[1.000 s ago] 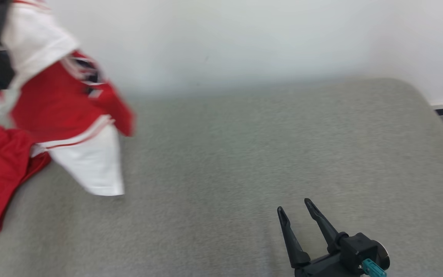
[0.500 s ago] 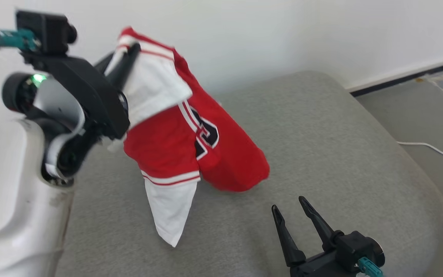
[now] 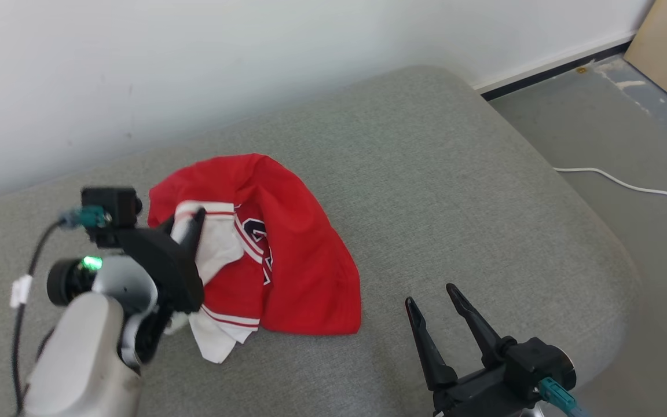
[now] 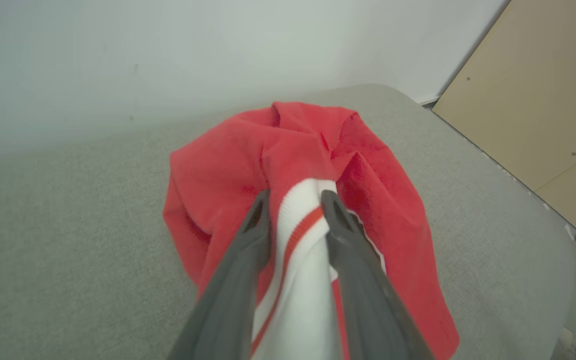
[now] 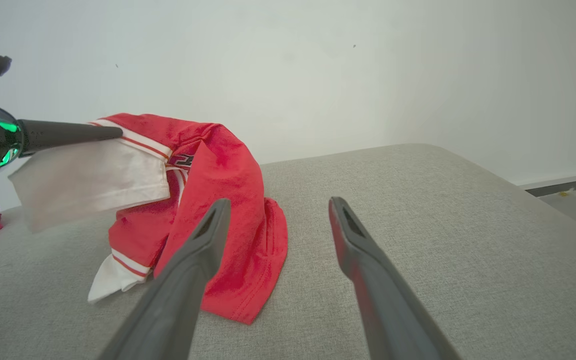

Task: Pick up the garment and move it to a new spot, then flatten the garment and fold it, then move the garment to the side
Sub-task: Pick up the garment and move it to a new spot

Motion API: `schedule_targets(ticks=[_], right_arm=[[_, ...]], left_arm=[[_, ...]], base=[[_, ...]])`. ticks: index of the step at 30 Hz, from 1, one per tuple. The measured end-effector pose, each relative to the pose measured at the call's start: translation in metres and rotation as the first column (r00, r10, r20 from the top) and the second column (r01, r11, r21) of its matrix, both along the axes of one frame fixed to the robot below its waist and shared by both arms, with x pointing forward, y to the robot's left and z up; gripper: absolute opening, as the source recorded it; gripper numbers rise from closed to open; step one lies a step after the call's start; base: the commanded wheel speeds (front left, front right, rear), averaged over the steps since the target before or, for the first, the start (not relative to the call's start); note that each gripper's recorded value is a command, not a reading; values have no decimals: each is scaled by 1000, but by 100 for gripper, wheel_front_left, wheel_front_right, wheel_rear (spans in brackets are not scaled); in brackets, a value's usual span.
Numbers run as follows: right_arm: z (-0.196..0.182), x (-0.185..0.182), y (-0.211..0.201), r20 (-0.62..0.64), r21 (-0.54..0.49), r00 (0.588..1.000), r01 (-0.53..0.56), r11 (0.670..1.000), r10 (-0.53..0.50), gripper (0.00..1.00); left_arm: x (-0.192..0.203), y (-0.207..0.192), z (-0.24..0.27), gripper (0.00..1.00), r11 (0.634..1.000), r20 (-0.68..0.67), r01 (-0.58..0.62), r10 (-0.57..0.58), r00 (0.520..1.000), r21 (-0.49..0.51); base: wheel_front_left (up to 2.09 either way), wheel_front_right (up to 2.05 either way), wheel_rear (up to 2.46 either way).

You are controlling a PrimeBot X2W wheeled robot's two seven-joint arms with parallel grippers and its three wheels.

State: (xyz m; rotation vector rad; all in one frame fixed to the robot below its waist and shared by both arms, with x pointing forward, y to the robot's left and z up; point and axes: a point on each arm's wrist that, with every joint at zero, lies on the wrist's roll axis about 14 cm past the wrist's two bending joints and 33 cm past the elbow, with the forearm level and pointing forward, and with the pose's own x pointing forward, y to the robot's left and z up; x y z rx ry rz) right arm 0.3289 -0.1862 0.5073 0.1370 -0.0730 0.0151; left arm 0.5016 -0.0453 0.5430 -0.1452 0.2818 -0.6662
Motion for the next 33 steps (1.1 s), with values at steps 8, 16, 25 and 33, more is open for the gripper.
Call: schedule_targets(ticks=[8,16,25,33], right_arm=[[-2,12,9,-4,-9,999,-35,999,35,100],[-1,17,15,3,-24,998,-59,998,59,100],[9,23,24,35,-49,995,-93,994,94,100],[-1,24,27,-1,-70,993,-120,990,120,100]], left_arm=[[-17,25,-51,100,990,-58,-132,129,990,-49],[-22,73,-21,100,942,133,-278,305,943,-188],[-65,145,-18,100,894,241,-410,445,863,-182],[-116,203,-20,100,811,248,-551,585,772,-198]], base=[[0,0,0],[0,0,0],[0,0,0],[0,0,0]])
